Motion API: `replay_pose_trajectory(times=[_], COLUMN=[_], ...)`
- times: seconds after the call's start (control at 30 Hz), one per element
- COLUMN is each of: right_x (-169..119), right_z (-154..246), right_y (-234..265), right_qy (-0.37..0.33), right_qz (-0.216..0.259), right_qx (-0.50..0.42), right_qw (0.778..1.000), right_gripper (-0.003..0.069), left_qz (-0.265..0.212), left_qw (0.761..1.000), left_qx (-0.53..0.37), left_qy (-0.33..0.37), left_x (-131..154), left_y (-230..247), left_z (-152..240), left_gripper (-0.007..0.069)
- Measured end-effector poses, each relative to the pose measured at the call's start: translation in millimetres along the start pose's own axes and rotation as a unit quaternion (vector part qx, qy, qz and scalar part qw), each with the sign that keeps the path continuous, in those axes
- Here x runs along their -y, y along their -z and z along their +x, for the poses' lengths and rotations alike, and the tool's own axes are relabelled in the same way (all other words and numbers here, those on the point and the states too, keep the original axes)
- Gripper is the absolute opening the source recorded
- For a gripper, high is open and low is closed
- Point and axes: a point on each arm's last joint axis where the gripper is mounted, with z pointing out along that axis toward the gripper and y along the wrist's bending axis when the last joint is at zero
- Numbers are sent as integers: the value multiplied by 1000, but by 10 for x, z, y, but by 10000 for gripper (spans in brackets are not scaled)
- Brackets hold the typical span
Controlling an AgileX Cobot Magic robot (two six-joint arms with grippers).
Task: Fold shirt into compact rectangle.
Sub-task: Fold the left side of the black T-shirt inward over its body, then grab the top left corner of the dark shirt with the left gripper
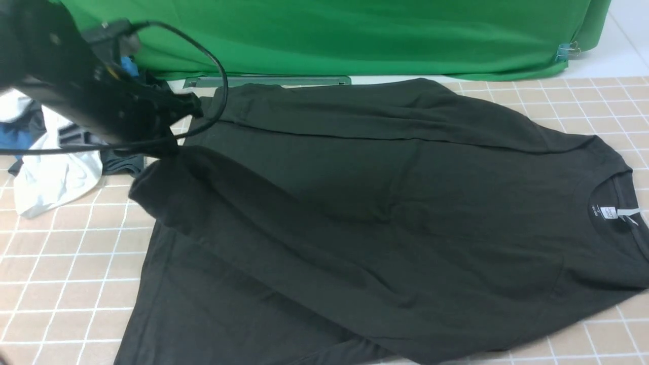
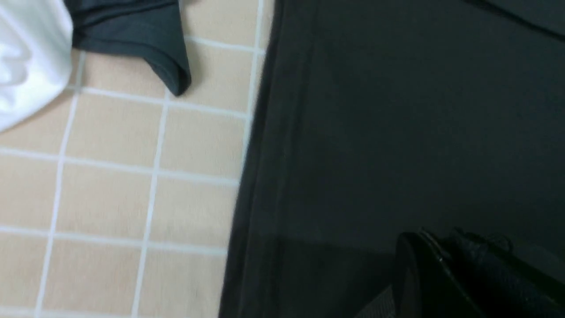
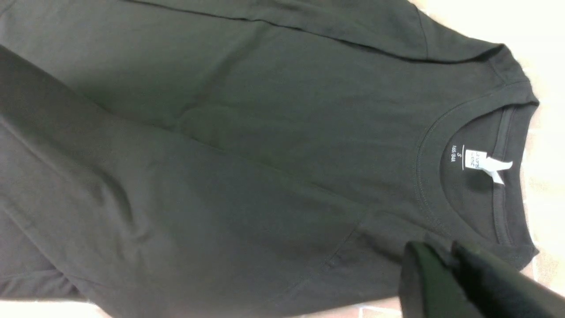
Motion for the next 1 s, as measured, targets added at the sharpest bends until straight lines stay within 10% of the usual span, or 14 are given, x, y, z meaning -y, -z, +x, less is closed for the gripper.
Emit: replay_pose_trajectory(times=[0.37, 0.73, 1.0], right_x=[1, 1, 5], right_z=[-13, -12, -44], right_y=[2, 2, 3], right_qy=[6, 11, 9], right_qz=[1, 1, 3], right_qx=[7, 6, 24], right_qw=[1000, 1000, 1000], right_gripper=[101, 110, 113], left_qz=[-20, 3, 44], left_qw=[998, 997, 991], left_qx=[-41, 33, -13], left_qy=[45, 68, 123], left_x=[-265, -199, -120], left_y=[-537, -231, -863], left_z=[35, -541, -764], left_gripper=[67, 435, 507])
